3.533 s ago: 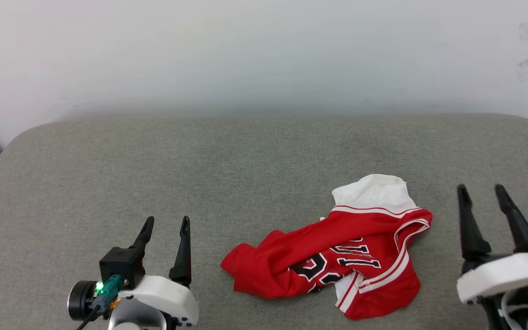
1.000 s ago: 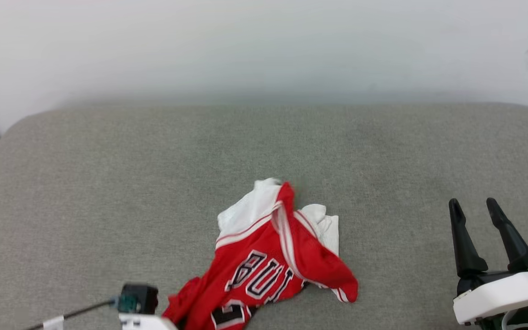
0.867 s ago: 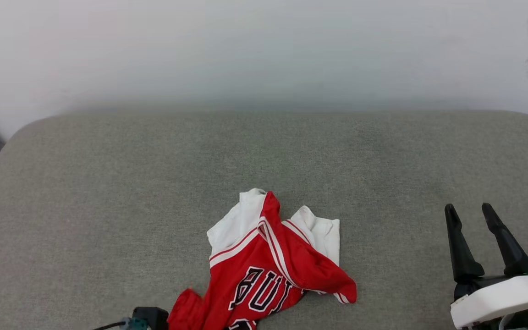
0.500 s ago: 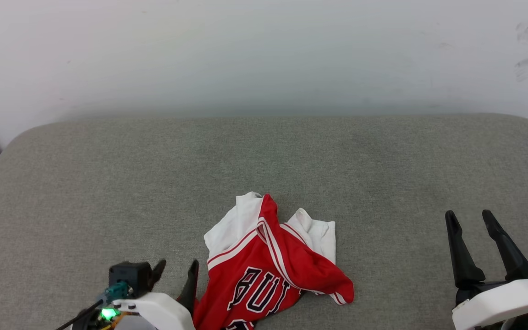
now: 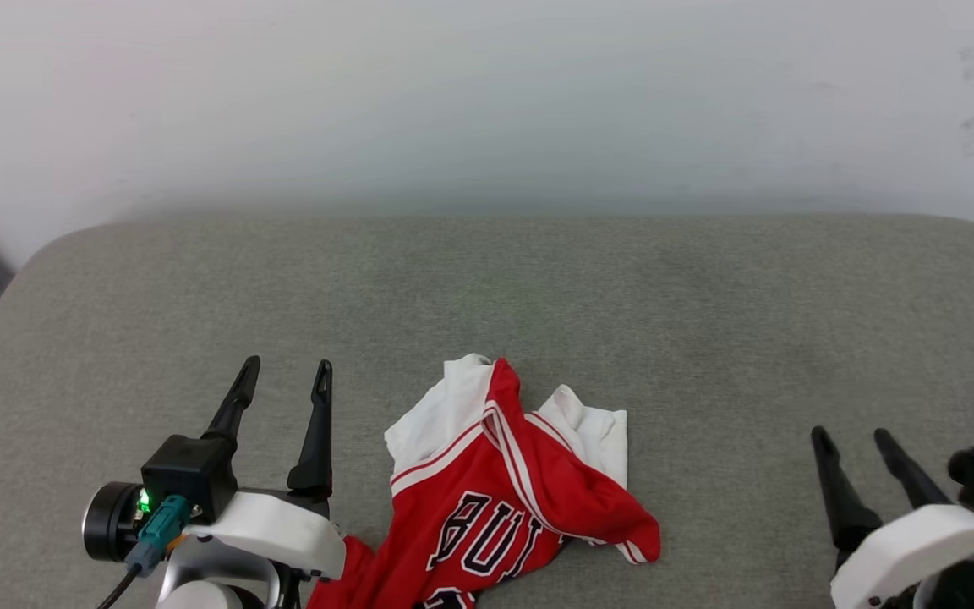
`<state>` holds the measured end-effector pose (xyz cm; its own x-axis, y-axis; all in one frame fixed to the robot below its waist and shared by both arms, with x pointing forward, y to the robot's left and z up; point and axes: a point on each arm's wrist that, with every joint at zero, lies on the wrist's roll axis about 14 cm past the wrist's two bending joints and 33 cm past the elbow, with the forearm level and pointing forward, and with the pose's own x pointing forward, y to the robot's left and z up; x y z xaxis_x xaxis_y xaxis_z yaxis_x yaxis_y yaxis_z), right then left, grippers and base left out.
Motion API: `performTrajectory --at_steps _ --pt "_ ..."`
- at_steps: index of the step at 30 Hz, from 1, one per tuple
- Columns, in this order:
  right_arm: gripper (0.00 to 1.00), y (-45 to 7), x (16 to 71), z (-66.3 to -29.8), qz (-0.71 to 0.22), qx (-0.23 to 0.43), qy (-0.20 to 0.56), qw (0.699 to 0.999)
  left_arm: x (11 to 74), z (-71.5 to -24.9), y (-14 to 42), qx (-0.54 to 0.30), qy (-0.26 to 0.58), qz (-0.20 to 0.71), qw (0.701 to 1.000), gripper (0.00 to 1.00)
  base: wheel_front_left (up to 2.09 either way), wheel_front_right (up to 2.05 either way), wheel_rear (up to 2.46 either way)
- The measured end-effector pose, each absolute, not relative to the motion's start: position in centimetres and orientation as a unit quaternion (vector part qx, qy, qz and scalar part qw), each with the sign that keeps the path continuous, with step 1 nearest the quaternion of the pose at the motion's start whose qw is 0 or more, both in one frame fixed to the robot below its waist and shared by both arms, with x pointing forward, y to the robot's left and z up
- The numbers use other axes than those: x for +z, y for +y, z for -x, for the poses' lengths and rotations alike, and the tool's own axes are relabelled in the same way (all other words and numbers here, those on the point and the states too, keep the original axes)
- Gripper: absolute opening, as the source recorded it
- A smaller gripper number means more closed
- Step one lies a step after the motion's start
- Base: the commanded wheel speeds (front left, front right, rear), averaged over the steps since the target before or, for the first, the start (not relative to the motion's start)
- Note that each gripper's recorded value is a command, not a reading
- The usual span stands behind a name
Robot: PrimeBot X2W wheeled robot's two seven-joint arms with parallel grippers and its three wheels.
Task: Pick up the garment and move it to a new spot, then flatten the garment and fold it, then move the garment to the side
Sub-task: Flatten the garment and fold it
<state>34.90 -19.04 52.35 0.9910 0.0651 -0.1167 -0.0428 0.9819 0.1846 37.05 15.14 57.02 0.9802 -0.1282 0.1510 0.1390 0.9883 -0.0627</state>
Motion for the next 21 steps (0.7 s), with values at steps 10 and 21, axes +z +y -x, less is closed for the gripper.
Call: performTrajectory --at_steps 10,21 --pt "1.00 -15.2 46.0 -39.1 -0.057 0.117 0.264 0.956 57.9 -36.7 16.6 -0.044 -0.091 0.037 0.994 1.00 0.00 0.00 0.00" --pt "1.00 -7.5 39.8 -42.3 0.002 0.235 0.421 0.876 55.5 -38.1 18.0 -0.022 -0.062 0.042 0.997 1.00 0.00 0.00 0.00"
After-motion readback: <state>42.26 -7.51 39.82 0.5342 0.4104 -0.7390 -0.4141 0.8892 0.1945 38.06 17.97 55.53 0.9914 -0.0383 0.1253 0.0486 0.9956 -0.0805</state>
